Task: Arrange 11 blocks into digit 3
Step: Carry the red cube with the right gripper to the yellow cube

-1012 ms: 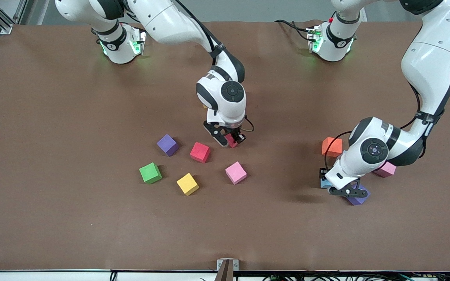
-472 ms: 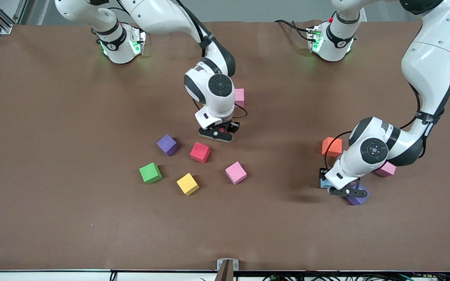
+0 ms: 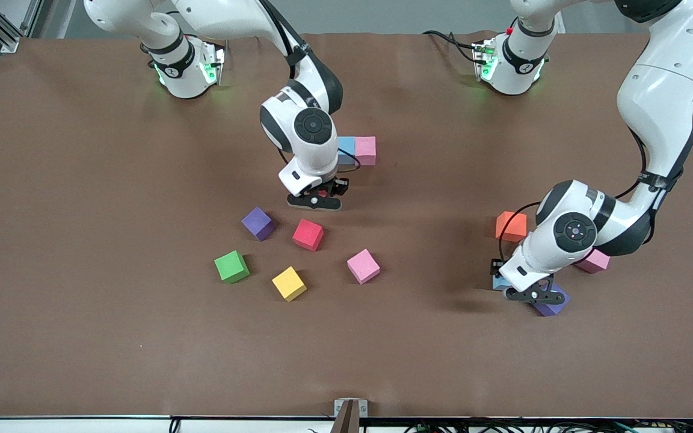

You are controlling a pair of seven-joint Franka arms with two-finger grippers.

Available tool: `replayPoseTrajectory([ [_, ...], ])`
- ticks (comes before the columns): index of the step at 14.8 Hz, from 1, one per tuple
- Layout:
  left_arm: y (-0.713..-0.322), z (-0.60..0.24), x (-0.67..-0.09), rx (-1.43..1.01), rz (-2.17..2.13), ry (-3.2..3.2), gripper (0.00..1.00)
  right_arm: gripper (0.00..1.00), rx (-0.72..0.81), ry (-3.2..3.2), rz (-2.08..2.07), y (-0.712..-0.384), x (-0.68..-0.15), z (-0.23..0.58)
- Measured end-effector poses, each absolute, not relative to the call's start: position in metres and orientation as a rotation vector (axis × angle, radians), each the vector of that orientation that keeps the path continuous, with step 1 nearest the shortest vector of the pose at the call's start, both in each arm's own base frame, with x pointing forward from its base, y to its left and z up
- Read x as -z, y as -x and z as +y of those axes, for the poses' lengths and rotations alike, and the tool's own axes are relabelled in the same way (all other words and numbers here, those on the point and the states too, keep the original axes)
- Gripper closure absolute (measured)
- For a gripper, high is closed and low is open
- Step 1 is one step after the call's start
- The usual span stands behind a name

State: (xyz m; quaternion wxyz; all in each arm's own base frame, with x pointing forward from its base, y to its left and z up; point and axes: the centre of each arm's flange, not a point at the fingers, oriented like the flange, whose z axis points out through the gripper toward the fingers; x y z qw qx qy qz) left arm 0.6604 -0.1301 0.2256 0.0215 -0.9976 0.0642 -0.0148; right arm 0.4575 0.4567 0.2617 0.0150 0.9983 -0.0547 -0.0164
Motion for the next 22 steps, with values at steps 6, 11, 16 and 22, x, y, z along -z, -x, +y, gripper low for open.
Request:
replayPoseTrajectory([
  [6, -0.660, -0.131, -0.226, 0.046, 0.201, 3.092, 0.39, 0.48, 0.028, -3.131, -0.112, -0.430, -0.234, 0.440],
  [11, -0.661, -0.131, -0.226, 0.047, 0.200, 3.092, 0.39, 0.48, 0.031, -3.159, -0.084, -0.406, -0.216, 0.444],
  [16, -0.662, -0.130, -0.228, 0.053, 0.197, 3.092, 0.39, 0.48, 0.045, -3.175, -0.067, -0.396, -0.218, 0.453],
  [22, -0.662, -0.130, -0.228, 0.054, 0.196, 3.092, 0.39, 0.48, 0.051, -3.178, 0.014, -0.389, -0.224, 0.449],
])
